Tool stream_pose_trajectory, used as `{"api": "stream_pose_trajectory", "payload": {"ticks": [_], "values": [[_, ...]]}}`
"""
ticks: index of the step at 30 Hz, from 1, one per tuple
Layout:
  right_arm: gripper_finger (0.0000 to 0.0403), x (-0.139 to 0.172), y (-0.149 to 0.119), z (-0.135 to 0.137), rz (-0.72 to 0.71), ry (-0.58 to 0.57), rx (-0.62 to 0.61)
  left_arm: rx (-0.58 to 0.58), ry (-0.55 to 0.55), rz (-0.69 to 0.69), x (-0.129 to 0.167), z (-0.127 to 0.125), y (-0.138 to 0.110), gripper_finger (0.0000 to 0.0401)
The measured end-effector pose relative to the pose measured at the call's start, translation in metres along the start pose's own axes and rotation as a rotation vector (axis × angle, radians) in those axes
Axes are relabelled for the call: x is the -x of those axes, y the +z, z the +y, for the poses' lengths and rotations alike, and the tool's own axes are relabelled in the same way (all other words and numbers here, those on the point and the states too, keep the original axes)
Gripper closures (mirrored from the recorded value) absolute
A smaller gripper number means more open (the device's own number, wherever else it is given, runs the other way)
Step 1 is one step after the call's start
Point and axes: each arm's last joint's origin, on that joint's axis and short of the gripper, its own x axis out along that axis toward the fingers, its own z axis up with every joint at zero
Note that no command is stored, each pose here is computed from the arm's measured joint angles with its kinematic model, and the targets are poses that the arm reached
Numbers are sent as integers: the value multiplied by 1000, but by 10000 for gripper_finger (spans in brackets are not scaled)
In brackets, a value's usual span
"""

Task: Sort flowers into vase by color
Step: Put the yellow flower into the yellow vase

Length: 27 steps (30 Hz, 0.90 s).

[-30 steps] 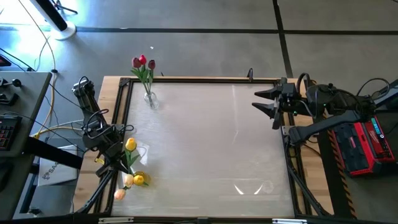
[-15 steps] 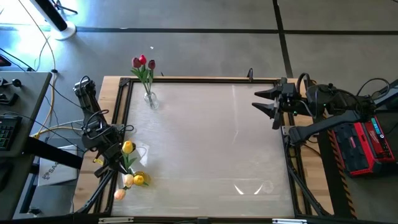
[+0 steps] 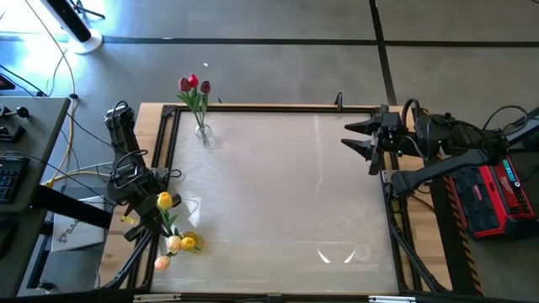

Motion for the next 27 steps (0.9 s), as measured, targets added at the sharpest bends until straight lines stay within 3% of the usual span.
{"api": "stream_pose_trajectory", "payload": {"ticks": [13,27], "values": [[208,0,0,0,0,-1,0,-144,81,27,16,-2,43,401],[208,0,0,0,0,0,0,-147,91,-32,17,-3,52,401]]}}
